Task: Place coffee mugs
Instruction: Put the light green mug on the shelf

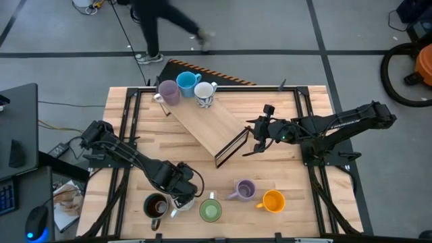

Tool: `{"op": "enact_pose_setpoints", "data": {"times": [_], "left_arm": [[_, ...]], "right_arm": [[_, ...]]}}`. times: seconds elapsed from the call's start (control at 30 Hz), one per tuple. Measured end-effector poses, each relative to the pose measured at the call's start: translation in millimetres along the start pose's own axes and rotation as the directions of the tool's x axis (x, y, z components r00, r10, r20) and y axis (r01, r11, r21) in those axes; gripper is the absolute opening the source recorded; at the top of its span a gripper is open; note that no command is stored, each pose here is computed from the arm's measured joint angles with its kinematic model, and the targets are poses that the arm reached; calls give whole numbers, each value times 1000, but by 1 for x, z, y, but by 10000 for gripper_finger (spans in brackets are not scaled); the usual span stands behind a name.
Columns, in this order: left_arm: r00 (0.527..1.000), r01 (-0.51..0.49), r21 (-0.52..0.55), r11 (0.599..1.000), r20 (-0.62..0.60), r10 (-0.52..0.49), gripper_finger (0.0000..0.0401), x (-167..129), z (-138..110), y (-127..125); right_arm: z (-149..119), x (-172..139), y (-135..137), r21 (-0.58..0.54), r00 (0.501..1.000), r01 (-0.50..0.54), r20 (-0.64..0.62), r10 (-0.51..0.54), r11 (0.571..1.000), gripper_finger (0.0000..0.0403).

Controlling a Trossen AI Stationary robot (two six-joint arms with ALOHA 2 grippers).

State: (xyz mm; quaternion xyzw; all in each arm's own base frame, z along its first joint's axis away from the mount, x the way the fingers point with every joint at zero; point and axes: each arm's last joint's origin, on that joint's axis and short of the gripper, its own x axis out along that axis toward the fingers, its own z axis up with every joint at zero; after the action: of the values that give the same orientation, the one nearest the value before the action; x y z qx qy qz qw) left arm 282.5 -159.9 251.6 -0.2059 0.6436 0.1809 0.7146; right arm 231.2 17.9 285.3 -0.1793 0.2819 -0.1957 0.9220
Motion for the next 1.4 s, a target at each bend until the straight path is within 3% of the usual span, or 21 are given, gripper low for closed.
{"op": "enact_pose_setpoints", "data": {"times": [0.4, 0.77, 1.07, 1.27, 1.4], "left_arm": [[1000, -1, 47, 999, 4, 1, 135, 11, 3, -6], [998, -32, 110, 993, 52, 27, 26, 10, 9, -3], [997, -50, 248, 967, 67, 34, 23, 9, 19, 3], [995, -101, 363, 926, 60, 85, 23, -7, 20, 23], [992, -123, 390, 912, 81, 99, 23, -32, 20, 46]], "right_arm": [[2, 0, 0, 8, 1000, -21, 17, 21, 1000, 112], [2, 0, 0, 9, 1000, -22, 18, 22, 1000, 112], [2, 0, 0, 8, 1000, -22, 18, 22, 1000, 112], [2, 0, 0, 8, 1000, -22, 18, 22, 1000, 112], [2, 0, 0, 3, 1000, -21, 21, 21, 1000, 112]]}}
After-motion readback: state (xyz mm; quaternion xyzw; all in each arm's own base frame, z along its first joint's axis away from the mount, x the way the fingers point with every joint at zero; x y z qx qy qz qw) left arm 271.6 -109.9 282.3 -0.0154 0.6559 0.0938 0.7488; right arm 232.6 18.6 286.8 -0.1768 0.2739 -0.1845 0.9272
